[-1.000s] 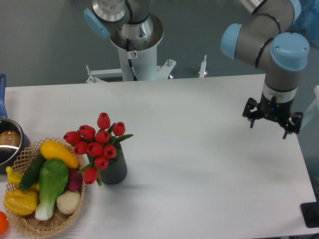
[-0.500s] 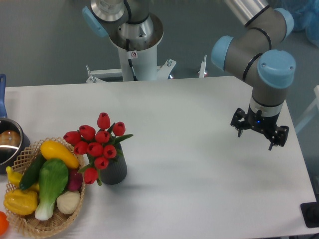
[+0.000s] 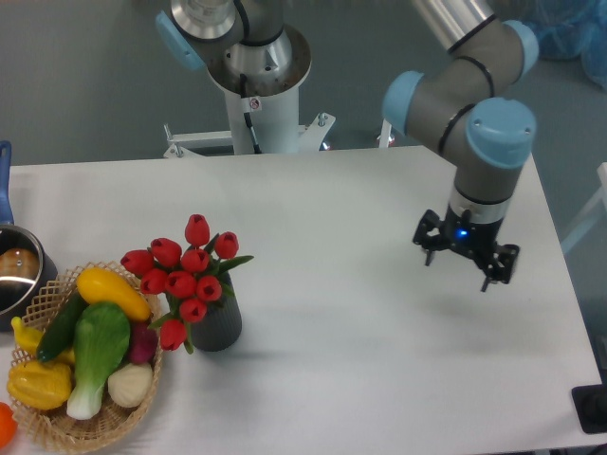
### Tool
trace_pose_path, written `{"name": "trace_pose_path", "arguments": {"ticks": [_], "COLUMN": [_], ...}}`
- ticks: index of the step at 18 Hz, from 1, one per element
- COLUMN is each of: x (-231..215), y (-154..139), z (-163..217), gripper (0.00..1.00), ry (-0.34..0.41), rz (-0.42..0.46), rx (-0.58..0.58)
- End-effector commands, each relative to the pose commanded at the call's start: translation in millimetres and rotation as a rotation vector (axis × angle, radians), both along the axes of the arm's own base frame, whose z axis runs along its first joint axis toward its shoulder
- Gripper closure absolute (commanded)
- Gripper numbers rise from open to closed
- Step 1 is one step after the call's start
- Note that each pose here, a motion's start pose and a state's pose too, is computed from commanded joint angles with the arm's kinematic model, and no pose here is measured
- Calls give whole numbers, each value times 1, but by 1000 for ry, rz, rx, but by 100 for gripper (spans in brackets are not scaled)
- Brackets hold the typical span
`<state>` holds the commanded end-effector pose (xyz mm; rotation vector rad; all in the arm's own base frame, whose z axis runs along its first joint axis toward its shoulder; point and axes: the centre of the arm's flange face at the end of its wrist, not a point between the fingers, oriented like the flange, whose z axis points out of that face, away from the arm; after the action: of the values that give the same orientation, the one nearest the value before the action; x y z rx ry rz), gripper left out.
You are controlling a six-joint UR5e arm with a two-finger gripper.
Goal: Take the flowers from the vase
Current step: 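Move the open gripper across the table toward the red tulip vase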
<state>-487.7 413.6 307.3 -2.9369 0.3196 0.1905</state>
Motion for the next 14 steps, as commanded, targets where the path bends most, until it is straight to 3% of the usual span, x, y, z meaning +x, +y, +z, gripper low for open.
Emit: {"name": "trace_pose_path", "arguments": {"ticks": [2,4,8,14], "x": [26,41,67,93], "y": [20,21,31,40], "z": [-4,-4,-11,29], "gripper": [0,0,0,0], "ry": [-5,-21,-54,-144], "rz": [-37,0,-27,-9], "rx": [-4,-1,9,225]}}
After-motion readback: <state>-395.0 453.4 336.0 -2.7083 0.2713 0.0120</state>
